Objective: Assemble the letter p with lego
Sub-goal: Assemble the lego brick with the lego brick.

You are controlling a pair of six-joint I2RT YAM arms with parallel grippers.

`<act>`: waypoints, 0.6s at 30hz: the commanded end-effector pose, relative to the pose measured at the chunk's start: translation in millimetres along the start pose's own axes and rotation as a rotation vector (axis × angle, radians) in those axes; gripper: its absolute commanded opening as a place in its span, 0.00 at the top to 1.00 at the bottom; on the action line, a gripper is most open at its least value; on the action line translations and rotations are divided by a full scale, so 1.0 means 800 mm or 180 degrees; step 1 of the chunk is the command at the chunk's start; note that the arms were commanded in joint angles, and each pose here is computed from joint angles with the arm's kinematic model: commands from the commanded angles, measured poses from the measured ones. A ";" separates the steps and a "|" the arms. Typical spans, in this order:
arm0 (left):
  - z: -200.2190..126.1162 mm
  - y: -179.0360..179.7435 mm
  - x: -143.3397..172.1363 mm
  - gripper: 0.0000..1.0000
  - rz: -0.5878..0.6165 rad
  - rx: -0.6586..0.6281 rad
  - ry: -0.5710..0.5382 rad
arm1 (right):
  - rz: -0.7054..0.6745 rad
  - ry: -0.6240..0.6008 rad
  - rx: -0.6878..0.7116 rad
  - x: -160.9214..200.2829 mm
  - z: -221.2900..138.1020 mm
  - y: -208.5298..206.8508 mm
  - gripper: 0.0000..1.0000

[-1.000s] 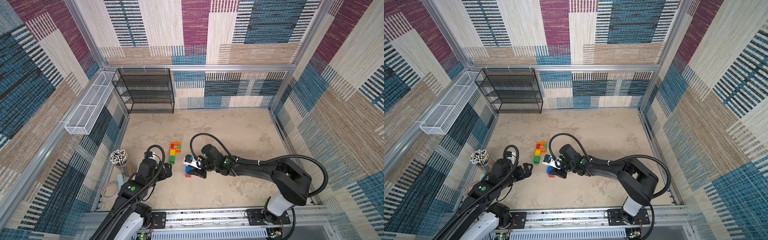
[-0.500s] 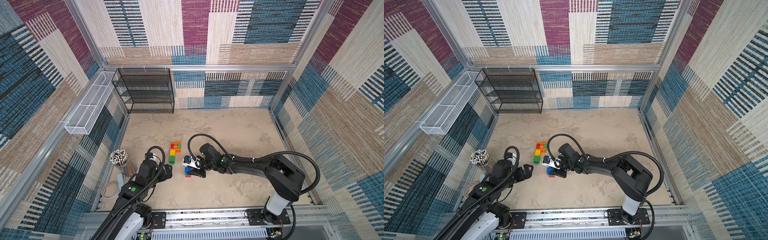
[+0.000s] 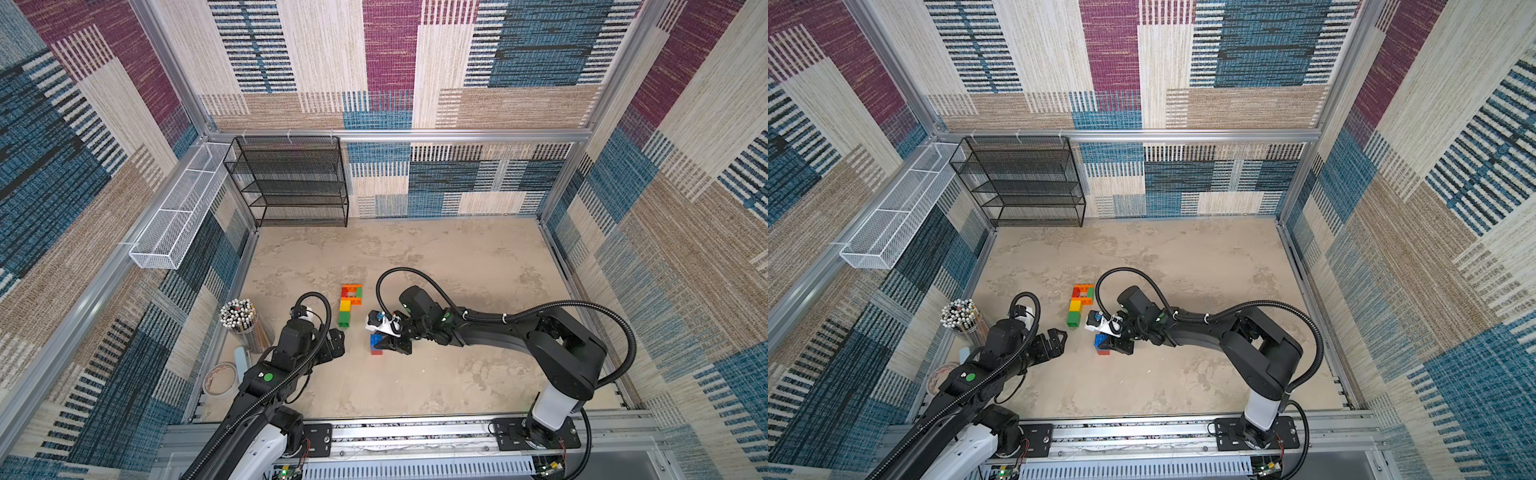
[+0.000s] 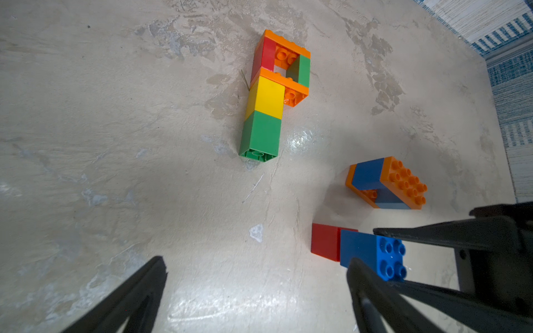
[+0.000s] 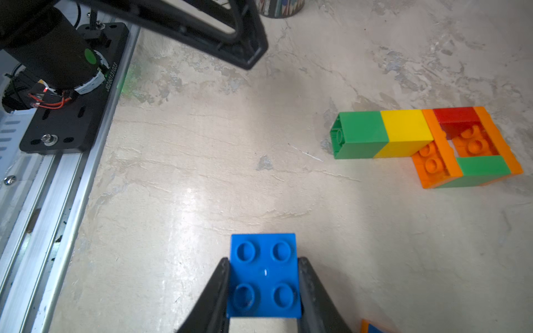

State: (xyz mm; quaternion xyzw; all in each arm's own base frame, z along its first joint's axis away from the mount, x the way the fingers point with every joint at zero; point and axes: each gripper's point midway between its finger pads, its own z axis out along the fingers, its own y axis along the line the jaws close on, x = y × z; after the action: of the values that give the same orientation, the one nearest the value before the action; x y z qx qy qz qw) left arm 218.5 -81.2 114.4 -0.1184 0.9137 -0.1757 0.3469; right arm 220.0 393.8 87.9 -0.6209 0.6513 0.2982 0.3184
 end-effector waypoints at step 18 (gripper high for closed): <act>0.005 -0.002 -0.002 0.00 0.0015 0.0023 -0.0009 | 0.0350 0.0193 -0.0043 0.034 0.009 0.003 0.94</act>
State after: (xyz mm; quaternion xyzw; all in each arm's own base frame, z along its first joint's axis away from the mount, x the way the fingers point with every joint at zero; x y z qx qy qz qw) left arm 220.1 -81.9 111.6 -0.1182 0.9145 -0.1748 0.3451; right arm 222.1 394.8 81.0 -0.6134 0.6551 0.3080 0.3158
